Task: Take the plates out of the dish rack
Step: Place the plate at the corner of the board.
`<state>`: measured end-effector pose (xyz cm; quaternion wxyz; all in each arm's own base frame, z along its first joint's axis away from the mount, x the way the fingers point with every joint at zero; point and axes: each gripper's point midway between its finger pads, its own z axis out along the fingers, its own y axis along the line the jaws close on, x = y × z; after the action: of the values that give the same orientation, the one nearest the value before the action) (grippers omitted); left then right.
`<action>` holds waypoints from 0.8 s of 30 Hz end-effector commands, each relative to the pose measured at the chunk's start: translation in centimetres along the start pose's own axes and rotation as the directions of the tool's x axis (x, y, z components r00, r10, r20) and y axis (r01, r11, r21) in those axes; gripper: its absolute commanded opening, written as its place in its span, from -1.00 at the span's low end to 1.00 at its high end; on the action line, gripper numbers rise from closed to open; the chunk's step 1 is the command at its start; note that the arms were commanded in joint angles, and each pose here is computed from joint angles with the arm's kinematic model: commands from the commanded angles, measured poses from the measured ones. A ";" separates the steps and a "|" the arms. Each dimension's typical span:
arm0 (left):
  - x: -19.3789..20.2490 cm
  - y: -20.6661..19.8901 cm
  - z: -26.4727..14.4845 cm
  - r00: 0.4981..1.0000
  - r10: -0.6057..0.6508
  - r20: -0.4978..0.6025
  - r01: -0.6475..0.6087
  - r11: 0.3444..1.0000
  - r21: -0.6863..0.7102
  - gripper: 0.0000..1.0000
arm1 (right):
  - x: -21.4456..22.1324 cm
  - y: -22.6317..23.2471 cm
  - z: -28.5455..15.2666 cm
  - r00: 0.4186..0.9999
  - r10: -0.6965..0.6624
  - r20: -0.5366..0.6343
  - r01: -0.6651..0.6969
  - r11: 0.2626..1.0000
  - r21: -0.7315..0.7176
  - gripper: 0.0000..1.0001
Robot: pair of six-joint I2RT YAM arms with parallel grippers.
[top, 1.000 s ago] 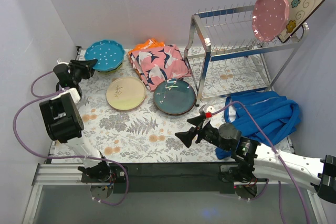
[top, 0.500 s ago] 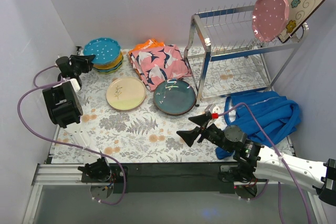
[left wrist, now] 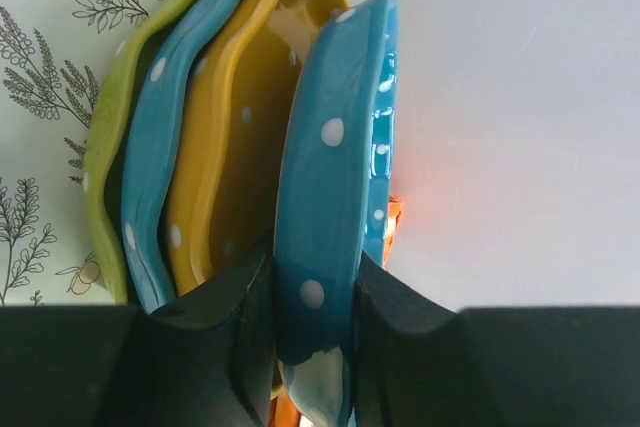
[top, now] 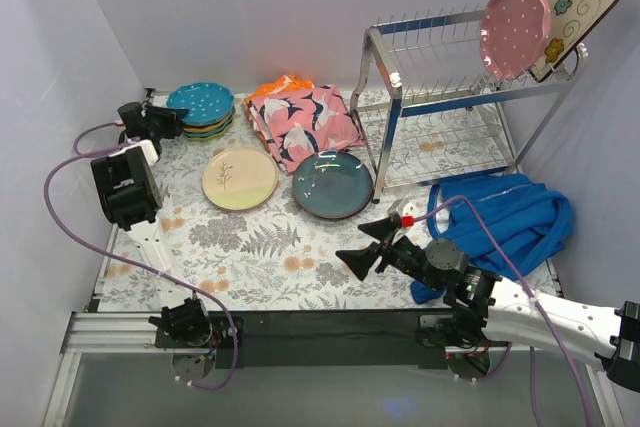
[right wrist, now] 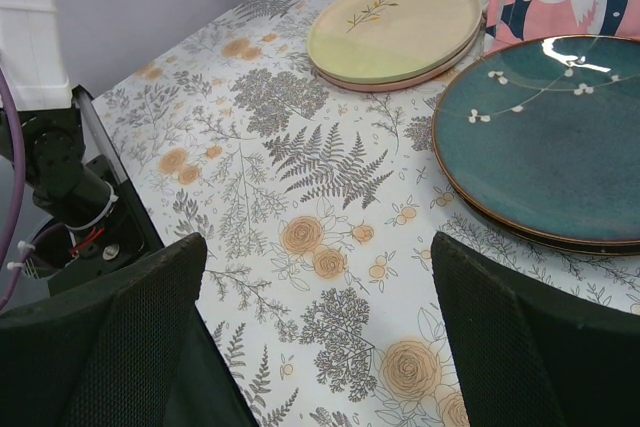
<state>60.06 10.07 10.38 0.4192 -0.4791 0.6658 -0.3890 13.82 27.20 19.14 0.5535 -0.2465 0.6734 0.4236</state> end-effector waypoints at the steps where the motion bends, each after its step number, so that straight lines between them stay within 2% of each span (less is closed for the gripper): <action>1: -1.5 -4.8 -0.5 0.996 0.082 0.041 -0.085 0.994 0.071 -0.42 | -1.4 0.4 0.3 0.999 -0.015 0.053 0.015 1.000 -0.014 0.94; 6: -1.8 -4.7 -0.2 0.986 0.153 0.059 -0.154 0.988 0.009 -0.27 | -1.2 0.6 0.4 0.999 -0.014 0.042 0.015 1.000 -0.023 0.94; 11: -1.7 -4.1 -0.1 0.986 0.165 0.036 -0.162 0.984 -0.070 -0.16 | -1.0 0.5 0.4 0.999 -0.018 0.038 0.019 1.000 -0.020 0.93; 24: -3.0 -5.2 -2.3 0.973 0.222 0.060 -0.207 0.958 -0.196 -0.07 | -0.1 0.8 0.9 1.000 -0.021 -0.005 0.020 0.999 -0.033 0.92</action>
<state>60.46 10.74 10.44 0.3947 -0.4741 0.7340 -0.2842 13.79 27.82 17.16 0.5339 -0.2669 0.6903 0.4090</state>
